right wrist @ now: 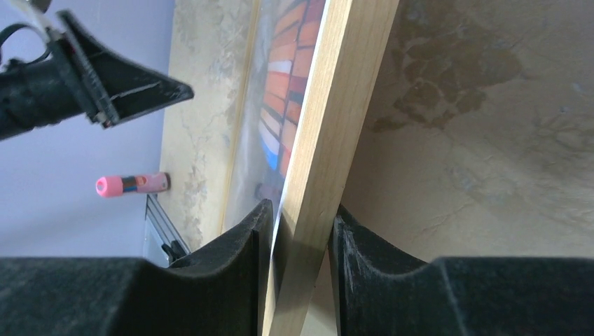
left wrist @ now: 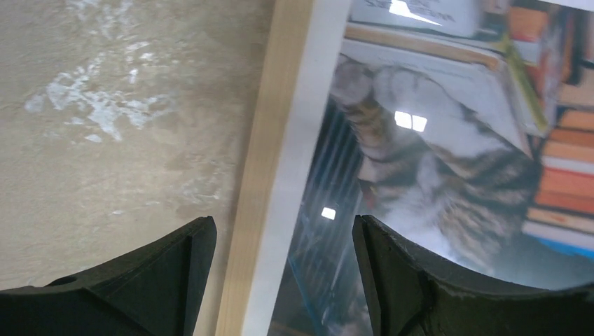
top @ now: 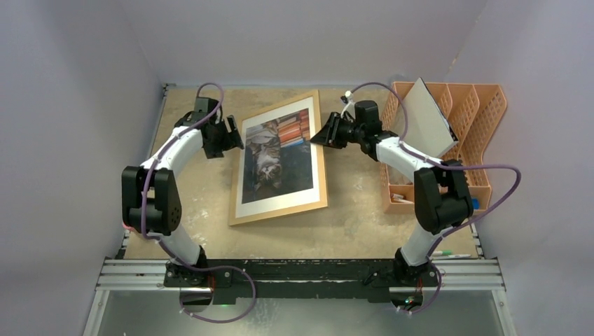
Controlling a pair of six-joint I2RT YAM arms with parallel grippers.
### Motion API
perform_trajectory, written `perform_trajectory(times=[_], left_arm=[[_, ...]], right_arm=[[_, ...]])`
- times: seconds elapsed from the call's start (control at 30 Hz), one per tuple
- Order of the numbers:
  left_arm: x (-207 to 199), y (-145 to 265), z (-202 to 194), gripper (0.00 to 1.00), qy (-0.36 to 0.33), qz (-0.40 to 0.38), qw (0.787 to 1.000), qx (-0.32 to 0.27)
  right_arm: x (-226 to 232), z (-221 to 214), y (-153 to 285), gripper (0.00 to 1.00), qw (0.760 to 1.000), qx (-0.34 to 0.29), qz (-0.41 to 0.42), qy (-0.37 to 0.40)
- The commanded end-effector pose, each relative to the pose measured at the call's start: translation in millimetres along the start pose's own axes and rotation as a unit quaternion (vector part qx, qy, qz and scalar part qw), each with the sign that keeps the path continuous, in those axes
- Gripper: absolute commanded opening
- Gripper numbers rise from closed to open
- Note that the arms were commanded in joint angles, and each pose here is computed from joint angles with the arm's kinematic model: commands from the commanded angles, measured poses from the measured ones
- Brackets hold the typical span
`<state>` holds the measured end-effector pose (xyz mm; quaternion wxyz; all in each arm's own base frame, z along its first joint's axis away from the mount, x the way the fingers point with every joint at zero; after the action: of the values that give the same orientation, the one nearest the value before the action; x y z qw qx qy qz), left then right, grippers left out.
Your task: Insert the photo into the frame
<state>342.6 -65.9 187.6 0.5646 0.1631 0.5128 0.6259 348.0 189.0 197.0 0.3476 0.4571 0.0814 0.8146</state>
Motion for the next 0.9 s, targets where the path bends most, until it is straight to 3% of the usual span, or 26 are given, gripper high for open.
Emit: perform_trajectory(times=[0.0, 0.3, 0.67, 0.73, 0.87], left_arm=[[27, -16, 8, 0.75, 0.037, 0.063, 0.997, -0.007], [52, -22, 4, 0.75, 0.065, 0.09, 0.994, 0.014], [62, 25, -42, 0.75, 0.1, 0.086, 0.991, 0.032], [65, 32, -52, 0.75, 0.104, 0.09, 0.989, 0.044], [74, 44, -73, 0.75, 0.121, 0.112, 0.984, 0.064]], right_arm=[[18, 1, -6, 0.36, 0.997, -0.023, 0.069, 0.032], [6, -30, -36, 0.31, 0.999, -0.01, 0.041, -0.001], [-26, -92, -43, 0.29, 0.997, 0.012, -0.055, -0.061], [-32, -98, -39, 0.32, 0.995, 0.014, -0.081, -0.062], [-38, -101, -29, 0.52, 0.989, 0.009, -0.134, -0.055]])
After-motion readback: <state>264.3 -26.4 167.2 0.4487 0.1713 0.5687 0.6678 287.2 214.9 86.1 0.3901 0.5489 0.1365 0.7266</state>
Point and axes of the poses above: each gripper's point midway between its finger pads, its own y axis back along the fingers, its own x axis along the line the jaws close on, z = x × y, the point moved 9 cm from there along y, back along the fingers, and after that the axes turned 6 degrees about y, right-handed, at the moved point
